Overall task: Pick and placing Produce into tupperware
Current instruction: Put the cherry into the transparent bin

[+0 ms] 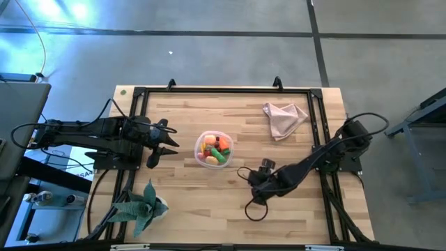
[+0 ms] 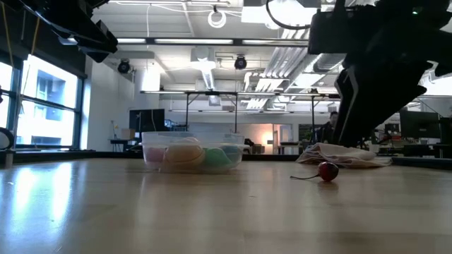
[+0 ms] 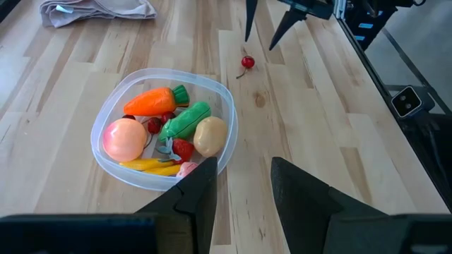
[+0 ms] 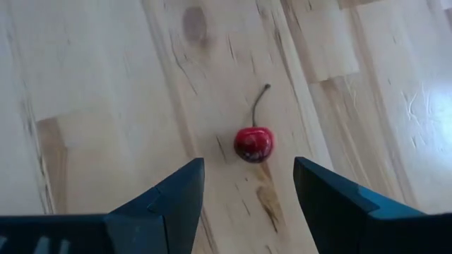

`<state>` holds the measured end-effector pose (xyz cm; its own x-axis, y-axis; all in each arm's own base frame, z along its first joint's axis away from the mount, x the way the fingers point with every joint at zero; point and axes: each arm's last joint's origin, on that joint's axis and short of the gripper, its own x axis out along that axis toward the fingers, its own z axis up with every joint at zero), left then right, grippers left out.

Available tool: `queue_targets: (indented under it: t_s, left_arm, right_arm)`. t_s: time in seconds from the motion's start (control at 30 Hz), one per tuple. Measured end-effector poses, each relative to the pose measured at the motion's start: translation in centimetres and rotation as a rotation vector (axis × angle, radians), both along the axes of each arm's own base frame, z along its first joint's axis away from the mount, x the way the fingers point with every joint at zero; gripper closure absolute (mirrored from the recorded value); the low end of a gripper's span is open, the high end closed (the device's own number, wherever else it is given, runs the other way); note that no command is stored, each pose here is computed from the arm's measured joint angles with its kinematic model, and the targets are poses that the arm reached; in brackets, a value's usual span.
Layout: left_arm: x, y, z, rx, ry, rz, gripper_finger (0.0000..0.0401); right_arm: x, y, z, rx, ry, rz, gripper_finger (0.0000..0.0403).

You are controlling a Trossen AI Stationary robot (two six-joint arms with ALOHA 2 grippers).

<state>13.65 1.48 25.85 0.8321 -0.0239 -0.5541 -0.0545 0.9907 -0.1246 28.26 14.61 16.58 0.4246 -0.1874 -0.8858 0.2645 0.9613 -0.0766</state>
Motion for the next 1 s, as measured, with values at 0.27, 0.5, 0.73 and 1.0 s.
queue_targets:
  t_s: [0.27, 0.5, 0.73, 1.0]
  left_arm:
    - [0.0, 0.0, 0.0, 0.000, 0.000, 0.000, 0.0279]
    - [0.0, 0.0, 0.0, 0.000, 0.000, 0.000, 0.0279]
    - [0.0, 0.0, 0.0, 0.000, 0.000, 0.000, 0.0279]
    - [0.0, 0.0, 0.0, 0.000, 0.000, 0.000, 0.0279]
  right_arm:
    - [1.0, -1.2, -0.9, 0.015, 0.038, 0.008, 0.0193]
    - [1.7, -1.9, -1.7, 0.058, 0.070, -0.005, 0.0193]
    - [1.8, -2.0, -1.9, 0.076, 0.078, -0.004, 0.0193]
    - [2.4, -2.6, -3.0, 0.086, 0.102, -0.003, 0.0193]
